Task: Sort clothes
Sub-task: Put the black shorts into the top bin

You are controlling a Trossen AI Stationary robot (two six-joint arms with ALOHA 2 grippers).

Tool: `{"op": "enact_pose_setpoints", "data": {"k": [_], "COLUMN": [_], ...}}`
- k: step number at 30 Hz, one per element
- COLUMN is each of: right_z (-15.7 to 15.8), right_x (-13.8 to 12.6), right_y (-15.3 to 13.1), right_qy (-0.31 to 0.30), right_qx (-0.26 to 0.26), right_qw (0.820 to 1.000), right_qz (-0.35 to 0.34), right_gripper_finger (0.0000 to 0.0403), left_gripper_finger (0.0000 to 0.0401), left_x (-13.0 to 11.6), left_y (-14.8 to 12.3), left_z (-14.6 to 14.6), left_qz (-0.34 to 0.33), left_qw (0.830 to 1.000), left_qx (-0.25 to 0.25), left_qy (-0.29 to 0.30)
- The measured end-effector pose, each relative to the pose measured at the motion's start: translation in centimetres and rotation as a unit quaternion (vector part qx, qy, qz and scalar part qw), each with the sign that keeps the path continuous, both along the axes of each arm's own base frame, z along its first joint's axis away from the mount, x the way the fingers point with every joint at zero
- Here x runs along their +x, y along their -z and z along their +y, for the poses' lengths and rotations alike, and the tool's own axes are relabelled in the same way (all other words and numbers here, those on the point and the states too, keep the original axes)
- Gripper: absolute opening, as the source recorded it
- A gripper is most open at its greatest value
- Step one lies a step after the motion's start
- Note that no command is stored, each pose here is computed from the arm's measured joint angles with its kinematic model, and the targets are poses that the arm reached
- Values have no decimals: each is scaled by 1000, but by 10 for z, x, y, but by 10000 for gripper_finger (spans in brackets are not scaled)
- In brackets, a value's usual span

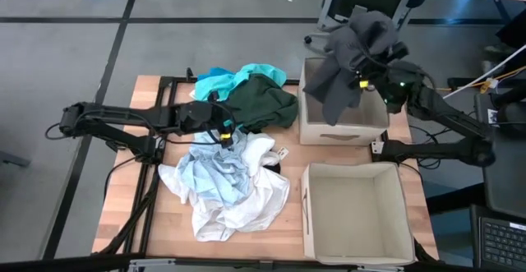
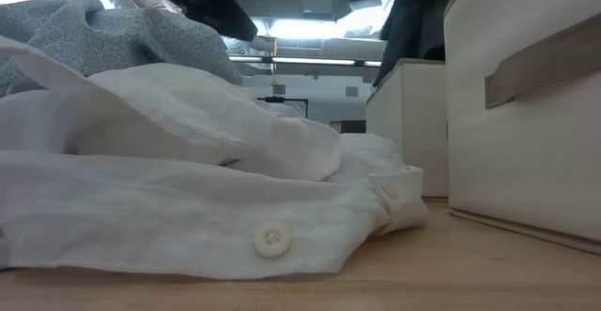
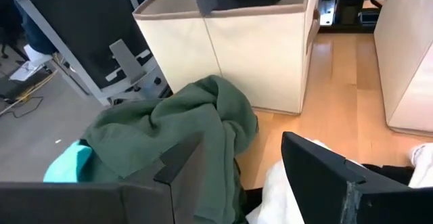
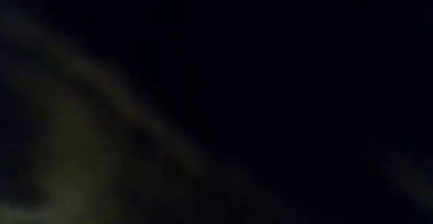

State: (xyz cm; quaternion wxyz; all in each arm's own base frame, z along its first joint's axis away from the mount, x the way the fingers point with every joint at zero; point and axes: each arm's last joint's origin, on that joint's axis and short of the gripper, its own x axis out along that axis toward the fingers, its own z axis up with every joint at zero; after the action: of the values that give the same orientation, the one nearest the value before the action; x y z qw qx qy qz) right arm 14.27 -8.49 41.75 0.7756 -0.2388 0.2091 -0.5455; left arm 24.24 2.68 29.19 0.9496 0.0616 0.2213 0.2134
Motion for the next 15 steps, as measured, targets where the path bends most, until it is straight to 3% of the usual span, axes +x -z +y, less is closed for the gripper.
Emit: {"op": "enact_pose_setpoints", "data": {"k": [4,8,15], "right_z": [-12,-20,-30], "right_x": [-9,-13,-10], "right_y": [12,24,50], "right_qy": [31,16,-5], "right_qx": [48,118,260], "right_qw": [998,993,965], "right_qz": [3,-15,-23], "right_gripper_finger": [48,47,53], "left_gripper_finger": [186,186,186], "left_x": [0,1,1], "left_y": [8,11,10], "left_z": [0,0,0], "left_qz": [-18,-25,-27], "left_qw": [1000,1000,1000], "left_qx": [-8,-12,-5], "left_qy": [-4,-6,-3]}}
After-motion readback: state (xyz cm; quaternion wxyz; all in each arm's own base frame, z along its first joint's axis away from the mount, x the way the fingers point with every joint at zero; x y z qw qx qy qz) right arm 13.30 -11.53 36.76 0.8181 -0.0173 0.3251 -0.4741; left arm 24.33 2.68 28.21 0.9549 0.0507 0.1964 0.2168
